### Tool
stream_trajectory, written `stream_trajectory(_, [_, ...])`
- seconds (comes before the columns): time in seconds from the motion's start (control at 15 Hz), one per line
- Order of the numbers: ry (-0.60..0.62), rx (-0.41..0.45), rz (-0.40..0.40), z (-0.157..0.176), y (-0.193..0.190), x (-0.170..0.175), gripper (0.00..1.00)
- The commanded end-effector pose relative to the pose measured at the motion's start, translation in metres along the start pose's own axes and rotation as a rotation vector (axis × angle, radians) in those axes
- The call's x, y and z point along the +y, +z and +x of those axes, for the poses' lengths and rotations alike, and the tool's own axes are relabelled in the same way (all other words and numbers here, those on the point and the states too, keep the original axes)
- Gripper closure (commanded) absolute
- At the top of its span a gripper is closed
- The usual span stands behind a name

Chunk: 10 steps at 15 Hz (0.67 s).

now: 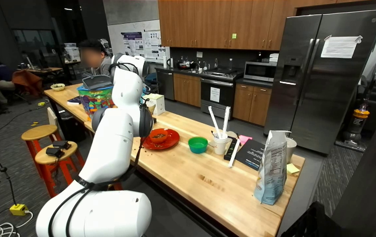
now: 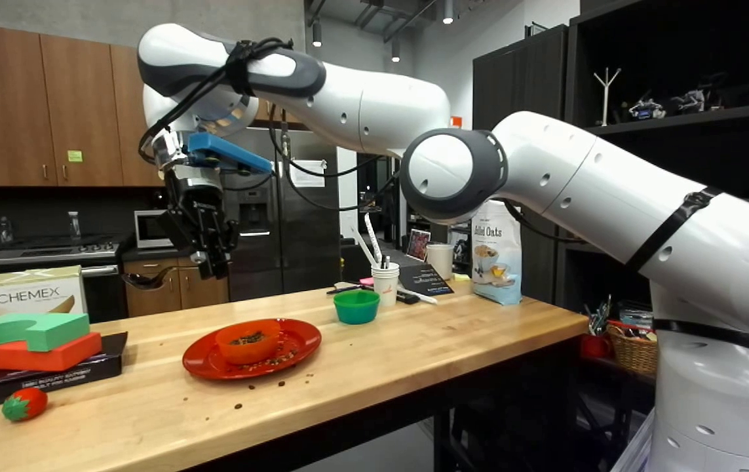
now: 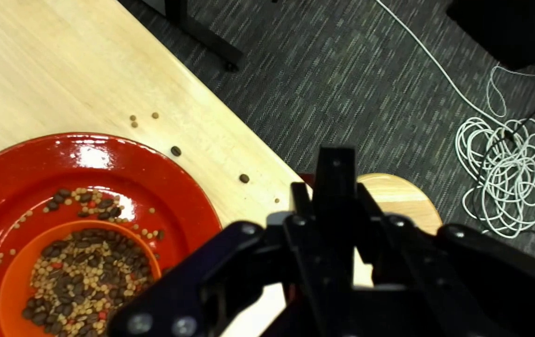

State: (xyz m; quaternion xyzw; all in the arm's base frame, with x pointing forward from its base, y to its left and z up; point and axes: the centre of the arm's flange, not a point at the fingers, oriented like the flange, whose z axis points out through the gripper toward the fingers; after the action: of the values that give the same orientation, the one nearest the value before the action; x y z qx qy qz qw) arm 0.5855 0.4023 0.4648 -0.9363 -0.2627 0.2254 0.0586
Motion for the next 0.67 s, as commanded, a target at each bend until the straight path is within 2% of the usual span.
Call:
stream_trajectory(0.0, [-0.001, 0.0, 0.0, 0.0, 0.0, 0.0, 0.76])
stream_trajectory(0.07, [-0.002, -0.001, -0.001, 0.0, 0.0, -0.001, 0.76])
stream_trajectory(0.13, [-0.004, -0.001, -0.001, 0.0, 0.001, -0.002, 0.94])
stream_trajectory(0.6, [0.14, 0.018, -0.041, -0.038, 0.019, 0.013, 0.94])
